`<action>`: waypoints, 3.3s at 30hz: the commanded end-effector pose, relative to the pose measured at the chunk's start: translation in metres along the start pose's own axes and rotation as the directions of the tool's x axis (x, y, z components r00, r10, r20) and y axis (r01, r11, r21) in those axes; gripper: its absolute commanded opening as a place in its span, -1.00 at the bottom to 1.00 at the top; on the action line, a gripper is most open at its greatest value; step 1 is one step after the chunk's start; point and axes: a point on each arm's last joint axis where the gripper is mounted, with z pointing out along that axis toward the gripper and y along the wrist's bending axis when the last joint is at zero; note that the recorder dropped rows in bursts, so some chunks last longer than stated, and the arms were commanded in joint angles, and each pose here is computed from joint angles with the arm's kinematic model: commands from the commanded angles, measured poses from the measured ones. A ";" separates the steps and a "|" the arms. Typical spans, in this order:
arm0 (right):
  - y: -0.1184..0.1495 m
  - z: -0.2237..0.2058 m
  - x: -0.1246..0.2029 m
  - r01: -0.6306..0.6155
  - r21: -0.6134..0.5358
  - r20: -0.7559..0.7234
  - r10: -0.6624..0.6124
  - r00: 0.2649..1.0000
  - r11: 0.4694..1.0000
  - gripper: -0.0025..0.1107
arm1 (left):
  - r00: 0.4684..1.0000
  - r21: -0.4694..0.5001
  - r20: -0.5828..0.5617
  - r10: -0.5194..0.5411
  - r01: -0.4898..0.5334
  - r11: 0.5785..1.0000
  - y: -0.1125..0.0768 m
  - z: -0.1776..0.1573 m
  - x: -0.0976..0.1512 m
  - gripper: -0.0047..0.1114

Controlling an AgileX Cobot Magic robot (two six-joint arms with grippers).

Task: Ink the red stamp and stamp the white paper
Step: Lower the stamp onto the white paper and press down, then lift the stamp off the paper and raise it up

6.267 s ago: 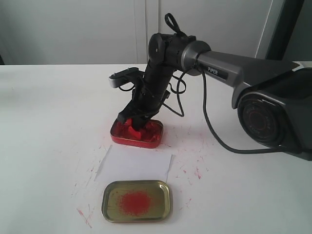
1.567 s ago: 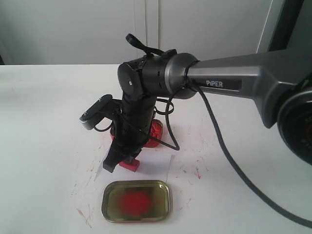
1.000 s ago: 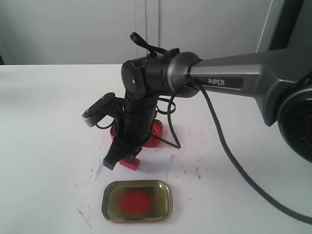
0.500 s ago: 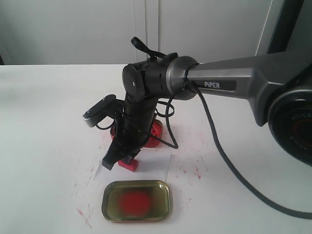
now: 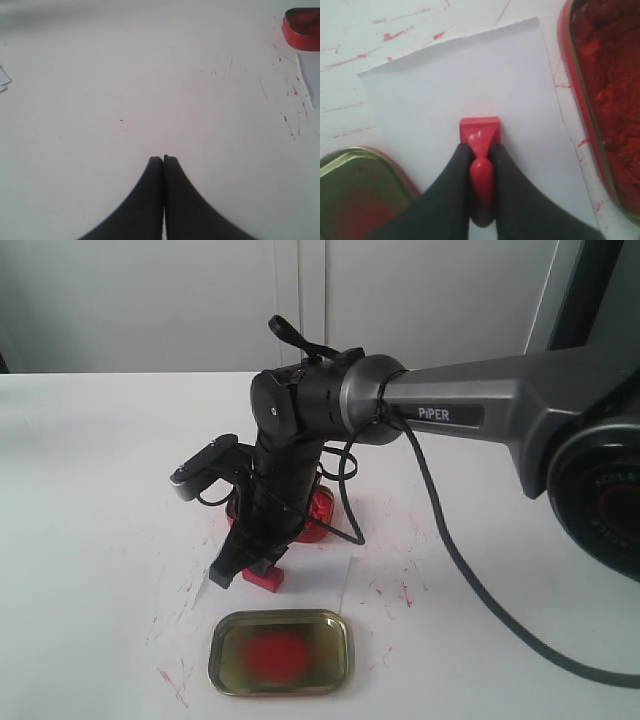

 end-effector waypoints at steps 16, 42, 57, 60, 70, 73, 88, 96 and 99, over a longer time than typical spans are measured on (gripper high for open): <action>-0.001 -0.022 0.006 -0.076 0.052 0.012 0.075 0.997 0.996 -0.96 | 1.000 0.001 0.003 -0.016 0.016 1.000 0.000 0.001 0.001 -0.92; -0.001 -0.039 -0.001 -0.078 0.054 0.066 0.075 0.995 0.995 -0.96 | 1.000 0.001 0.003 -0.016 0.016 1.000 0.000 0.001 0.001 -0.92; 0.005 -0.076 0.001 -0.095 0.059 0.106 0.088 0.990 0.994 -0.96 | 1.000 0.001 0.003 -0.016 0.016 1.000 0.000 0.001 0.001 -0.92; 0.007 -0.086 0.002 -0.097 0.059 0.120 0.090 0.989 0.994 -0.96 | 1.000 0.001 0.003 -0.016 0.016 1.000 0.000 0.001 0.001 -0.92; 0.008 -0.110 0.010 -0.150 0.014 0.125 0.147 0.981 0.989 -0.96 | 1.000 0.001 0.003 -0.016 0.016 1.000 0.000 0.001 0.001 -0.92; 0.003 -0.114 0.013 -0.188 -0.024 0.132 0.190 0.973 0.982 -0.96 | 1.000 0.001 0.003 -0.016 0.016 1.000 0.000 0.001 0.001 -0.92; -0.034 -0.135 0.047 -0.319 -0.076 0.162 0.328 0.931 0.945 -0.96 | 1.000 0.001 0.003 -0.016 0.016 1.000 0.000 0.001 0.001 -0.92; -0.059 -0.142 0.073 -0.366 -0.122 0.199 0.384 0.902 0.923 -0.96 | 1.000 0.001 0.003 -0.016 0.016 1.000 0.000 0.001 0.001 -0.92; -0.069 -0.142 0.084 -0.391 -0.155 0.216 0.417 0.883 0.907 -0.96 | 1.000 0.001 0.003 -0.016 0.016 1.000 0.000 0.001 0.001 -0.92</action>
